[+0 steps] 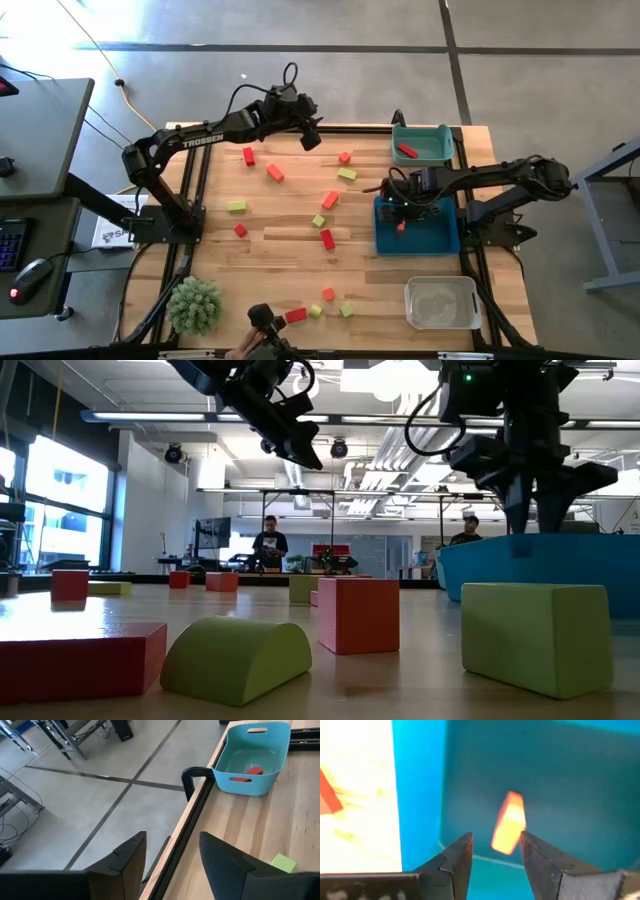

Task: Sort & place blocks by color
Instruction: Put the orange wooden block into the blue bin

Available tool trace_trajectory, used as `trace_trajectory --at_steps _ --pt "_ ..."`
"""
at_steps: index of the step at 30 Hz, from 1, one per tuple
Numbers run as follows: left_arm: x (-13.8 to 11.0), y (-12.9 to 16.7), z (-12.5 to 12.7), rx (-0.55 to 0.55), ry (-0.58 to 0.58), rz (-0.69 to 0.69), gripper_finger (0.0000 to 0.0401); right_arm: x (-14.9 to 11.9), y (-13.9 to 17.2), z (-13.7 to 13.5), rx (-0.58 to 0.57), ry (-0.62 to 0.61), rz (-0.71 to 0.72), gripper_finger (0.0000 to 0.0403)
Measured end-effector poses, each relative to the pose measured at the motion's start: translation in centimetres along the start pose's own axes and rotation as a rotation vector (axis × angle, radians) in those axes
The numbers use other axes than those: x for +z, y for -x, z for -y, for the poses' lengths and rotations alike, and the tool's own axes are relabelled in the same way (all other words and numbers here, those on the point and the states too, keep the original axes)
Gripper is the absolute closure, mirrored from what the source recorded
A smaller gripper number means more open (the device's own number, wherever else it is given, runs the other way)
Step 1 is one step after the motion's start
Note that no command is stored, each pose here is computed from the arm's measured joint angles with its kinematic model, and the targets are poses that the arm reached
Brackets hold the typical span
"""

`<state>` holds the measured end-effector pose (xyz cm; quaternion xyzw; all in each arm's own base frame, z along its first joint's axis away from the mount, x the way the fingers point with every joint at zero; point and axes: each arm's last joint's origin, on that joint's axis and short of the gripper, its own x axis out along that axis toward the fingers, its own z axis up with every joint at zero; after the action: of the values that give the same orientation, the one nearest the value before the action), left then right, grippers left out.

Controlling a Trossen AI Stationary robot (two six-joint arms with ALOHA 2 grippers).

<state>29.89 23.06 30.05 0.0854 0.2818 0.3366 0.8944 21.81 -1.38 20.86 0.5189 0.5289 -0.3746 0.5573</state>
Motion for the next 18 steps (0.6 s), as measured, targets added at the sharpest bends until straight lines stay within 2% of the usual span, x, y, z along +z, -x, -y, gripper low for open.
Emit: trace_trajectory --at_steps 5,14,18 --pt "0.0 0.0 0.0 0.001 0.000 -0.001 0.0229 0.1 -0.2 0.1 -0.031 -0.006 0.032 0.0252" --pt "-0.2 0.0 0.1 -0.003 -0.003 -0.019 0.0229 -0.1 -1.1 0.3 -0.122 0.002 -0.003 0.0252" --pt "-0.2 0.0 0.0 0.001 -0.003 -0.024 0.0229 -0.7 -1.6 0.6 -0.201 -0.011 -0.033 0.0252"
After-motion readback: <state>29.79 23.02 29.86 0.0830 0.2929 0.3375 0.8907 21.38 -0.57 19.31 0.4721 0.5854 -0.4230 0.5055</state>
